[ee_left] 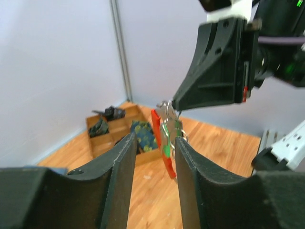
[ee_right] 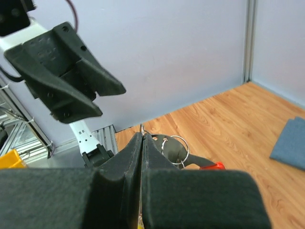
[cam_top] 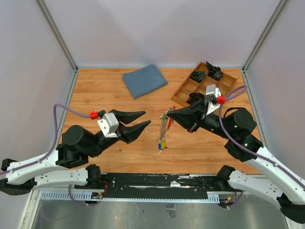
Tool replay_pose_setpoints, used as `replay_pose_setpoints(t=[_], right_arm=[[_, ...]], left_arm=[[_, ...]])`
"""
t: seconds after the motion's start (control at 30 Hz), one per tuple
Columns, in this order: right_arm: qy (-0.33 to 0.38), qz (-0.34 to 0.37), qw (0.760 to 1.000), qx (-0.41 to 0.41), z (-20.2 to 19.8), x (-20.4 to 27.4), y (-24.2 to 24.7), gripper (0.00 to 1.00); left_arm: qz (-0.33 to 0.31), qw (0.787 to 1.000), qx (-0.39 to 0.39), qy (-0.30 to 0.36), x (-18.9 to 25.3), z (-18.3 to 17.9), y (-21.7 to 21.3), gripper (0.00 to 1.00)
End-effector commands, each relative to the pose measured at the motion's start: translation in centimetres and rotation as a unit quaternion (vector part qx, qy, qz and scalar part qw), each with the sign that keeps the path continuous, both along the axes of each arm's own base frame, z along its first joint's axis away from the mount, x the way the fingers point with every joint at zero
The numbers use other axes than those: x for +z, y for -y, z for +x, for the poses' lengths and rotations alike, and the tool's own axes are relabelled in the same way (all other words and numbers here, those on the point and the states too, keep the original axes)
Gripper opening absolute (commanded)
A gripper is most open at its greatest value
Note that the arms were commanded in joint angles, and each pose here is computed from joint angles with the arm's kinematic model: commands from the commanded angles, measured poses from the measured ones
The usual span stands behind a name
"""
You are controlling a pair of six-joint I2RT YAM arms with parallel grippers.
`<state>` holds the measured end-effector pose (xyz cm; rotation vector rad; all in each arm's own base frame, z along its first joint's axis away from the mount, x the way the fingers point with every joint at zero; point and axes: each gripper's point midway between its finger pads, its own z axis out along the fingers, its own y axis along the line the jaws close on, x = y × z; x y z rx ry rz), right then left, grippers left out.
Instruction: Put the keys on the keyring
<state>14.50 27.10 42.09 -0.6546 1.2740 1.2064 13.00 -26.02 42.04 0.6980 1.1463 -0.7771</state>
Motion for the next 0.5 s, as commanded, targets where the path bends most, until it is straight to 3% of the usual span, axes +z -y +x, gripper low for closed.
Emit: replay_pose_setpoints(t=[0.0, 0.47], right_arm=[[0.107, 0.042, 0.993, 0.034, -2.2, 3.6, 0.8, 0.01], [0.173, 0.054, 0.979, 0.092, -5.3, 5.1, 1.2, 0.01]], left_arm=[[-0.062, 0.997, -0.047, 0.014, 2.8, -1.4, 0.9, 0.45], [-0.049, 0.989, -0.131, 0.04, 3.6, -4.0, 3.3, 0.44]])
